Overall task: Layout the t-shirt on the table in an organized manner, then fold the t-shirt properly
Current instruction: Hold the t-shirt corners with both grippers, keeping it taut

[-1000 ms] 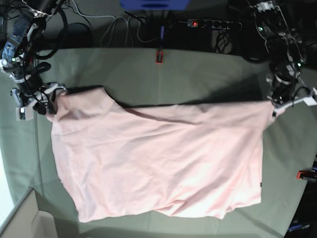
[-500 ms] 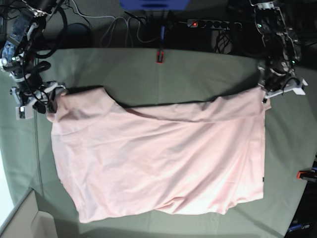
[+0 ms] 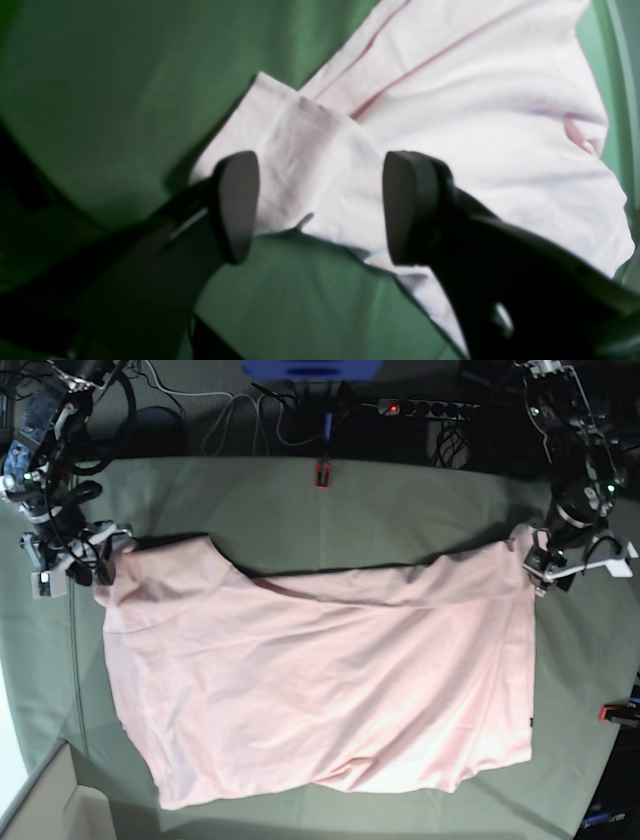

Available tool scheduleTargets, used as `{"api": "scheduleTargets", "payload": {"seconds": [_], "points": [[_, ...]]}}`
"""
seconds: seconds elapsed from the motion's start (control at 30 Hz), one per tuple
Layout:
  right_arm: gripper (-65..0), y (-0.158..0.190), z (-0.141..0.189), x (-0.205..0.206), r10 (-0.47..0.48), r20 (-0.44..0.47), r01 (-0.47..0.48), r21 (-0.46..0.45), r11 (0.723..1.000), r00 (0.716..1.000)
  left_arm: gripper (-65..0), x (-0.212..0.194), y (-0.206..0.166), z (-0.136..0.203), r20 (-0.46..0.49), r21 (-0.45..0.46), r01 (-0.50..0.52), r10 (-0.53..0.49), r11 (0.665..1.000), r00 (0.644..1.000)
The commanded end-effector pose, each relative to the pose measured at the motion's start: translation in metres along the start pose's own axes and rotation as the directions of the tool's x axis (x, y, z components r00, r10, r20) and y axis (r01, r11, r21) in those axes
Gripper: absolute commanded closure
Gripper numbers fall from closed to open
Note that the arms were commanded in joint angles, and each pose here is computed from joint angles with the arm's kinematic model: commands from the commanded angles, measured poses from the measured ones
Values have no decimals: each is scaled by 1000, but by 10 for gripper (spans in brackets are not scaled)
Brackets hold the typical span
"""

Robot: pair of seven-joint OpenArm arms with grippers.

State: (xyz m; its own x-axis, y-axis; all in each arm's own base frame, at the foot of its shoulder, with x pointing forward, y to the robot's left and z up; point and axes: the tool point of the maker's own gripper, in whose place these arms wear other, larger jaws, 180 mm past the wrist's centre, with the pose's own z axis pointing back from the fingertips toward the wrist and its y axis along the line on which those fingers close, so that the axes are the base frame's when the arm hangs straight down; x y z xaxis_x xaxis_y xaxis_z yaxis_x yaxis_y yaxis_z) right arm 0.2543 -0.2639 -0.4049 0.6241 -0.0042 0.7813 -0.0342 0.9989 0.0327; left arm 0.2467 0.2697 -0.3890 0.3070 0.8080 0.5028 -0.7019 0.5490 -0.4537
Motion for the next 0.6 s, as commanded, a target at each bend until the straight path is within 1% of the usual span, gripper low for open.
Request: {"api": "scheduleTargets", "payload": {"seconds": [0.0, 0.07, 0.13, 0.2, 0.37, 0.5, 0.57], "points": [[-237, -4, 1, 19, 9, 60, -8, -8, 1000, 998, -384, 15, -1, -3, 30, 0, -21, 21, 1000, 999], [-237, -4, 1, 19, 9, 59, -9, -6, 1000, 998, -385, 22, 16, -14, 41, 44, -73, 71, 996, 997], [-237, -4, 1, 19, 9, 61, -9, -6, 1000, 998, -384, 21, 31, -25, 33, 84, -117, 115, 990, 993], [-237, -4, 1, 19, 9, 61, -9, -6, 1000, 998, -384, 25, 39, -32, 32, 108, -146, 143, 983, 989], [-237, -7, 2, 21, 18, 62, -17, -11, 1000, 998, -385, 28, 44, -49, 5, 139, -132, 132, 981, 991], [-237, -8, 2, 22, 23, 62, -22, -11, 1000, 998, -385, 33, 43, -57, 0, 146, -137, 138, 980, 990], [-237, -8, 2, 22, 23, 62, -22, -11, 1000, 998, -385, 32, 37, -62, -11, 123, -123, 125, 985, 992]]}}
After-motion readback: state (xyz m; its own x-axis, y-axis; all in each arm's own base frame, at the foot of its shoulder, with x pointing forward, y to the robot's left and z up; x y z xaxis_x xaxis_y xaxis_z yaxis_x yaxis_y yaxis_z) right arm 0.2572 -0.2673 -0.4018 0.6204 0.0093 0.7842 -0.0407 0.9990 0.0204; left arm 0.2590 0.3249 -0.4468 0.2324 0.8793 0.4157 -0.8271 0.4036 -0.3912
